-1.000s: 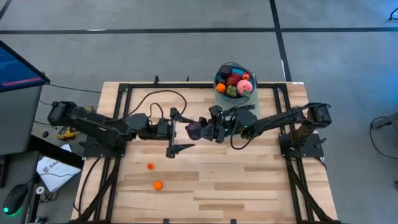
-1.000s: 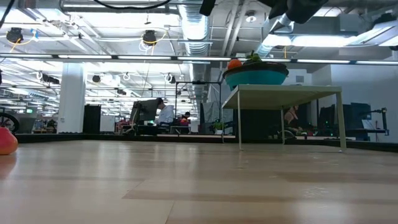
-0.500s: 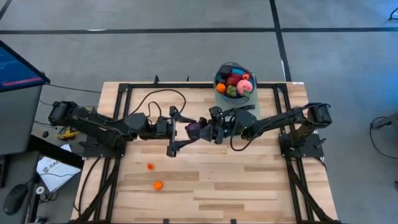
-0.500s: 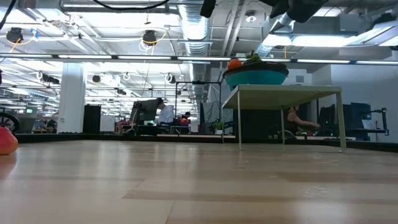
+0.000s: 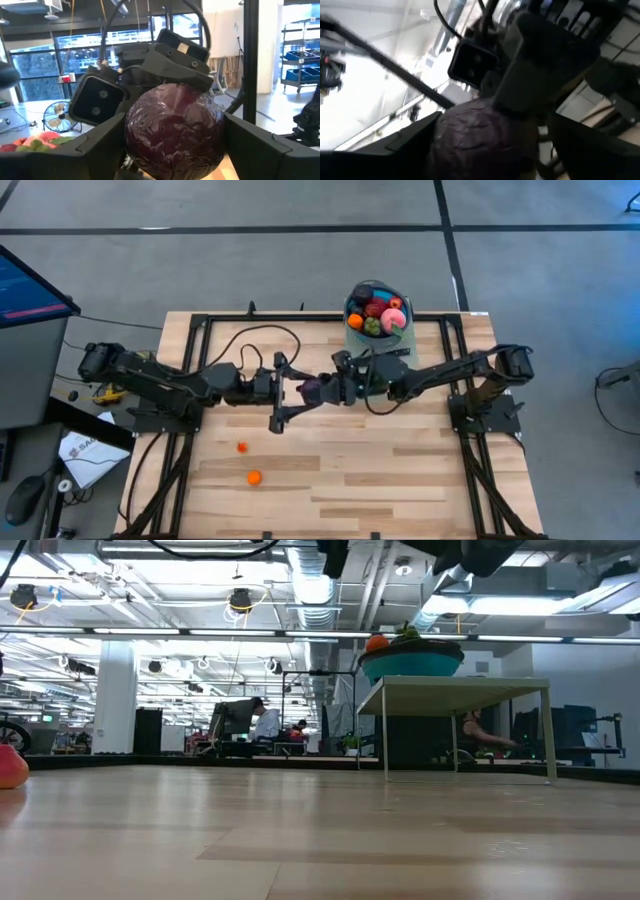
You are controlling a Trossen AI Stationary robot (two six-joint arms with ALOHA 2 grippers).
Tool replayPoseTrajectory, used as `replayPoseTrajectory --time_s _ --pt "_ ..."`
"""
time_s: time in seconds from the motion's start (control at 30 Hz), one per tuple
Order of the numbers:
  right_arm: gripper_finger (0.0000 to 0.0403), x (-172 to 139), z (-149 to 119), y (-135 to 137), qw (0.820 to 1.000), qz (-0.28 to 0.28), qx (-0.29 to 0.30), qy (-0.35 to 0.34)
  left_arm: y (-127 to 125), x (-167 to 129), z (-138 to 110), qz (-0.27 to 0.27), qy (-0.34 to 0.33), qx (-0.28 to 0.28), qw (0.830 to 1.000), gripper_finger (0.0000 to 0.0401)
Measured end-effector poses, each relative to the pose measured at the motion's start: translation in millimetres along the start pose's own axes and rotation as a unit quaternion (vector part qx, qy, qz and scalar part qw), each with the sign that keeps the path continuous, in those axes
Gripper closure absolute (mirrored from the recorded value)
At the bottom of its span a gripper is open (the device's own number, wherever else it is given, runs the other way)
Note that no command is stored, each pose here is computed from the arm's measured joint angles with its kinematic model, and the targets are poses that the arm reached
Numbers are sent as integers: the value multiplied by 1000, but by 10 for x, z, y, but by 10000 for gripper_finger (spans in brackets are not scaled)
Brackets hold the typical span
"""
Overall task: Pick & Place Fruit
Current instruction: Put the violet plum into the blue strainer bowl on the shelf
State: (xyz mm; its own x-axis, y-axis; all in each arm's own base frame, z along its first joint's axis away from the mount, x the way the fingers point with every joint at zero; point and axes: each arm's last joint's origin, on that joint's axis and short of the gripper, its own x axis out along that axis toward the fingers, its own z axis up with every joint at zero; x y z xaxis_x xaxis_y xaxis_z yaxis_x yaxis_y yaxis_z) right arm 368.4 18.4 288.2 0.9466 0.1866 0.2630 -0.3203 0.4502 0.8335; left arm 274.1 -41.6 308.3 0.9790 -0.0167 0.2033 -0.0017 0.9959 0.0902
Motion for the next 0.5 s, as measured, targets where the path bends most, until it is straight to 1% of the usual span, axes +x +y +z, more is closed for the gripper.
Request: replayPoseTrajectory --time_s 0.1,0.17,0.2,0.3,0.5 --pt "21 -10 21 -37 999 16 -1 44 -2 0 -8 -2 4 -1 1000 101" --pt "9 -17 37 -52 998 19 6 57 -2 0 -6 -2 4 -5 1000 101" --pt "8 -23 47 -52 998 19 7 65 -2 0 -8 -2 5 -12 1000 101" --pt "18 -47 33 -78 995 -10 6 95 -6 -2 -43 -4 23 -35 999 101" --pt "36 -133 21 -70 988 -72 -16 135 -21 -15 -160 -12 87 -70 994 100"
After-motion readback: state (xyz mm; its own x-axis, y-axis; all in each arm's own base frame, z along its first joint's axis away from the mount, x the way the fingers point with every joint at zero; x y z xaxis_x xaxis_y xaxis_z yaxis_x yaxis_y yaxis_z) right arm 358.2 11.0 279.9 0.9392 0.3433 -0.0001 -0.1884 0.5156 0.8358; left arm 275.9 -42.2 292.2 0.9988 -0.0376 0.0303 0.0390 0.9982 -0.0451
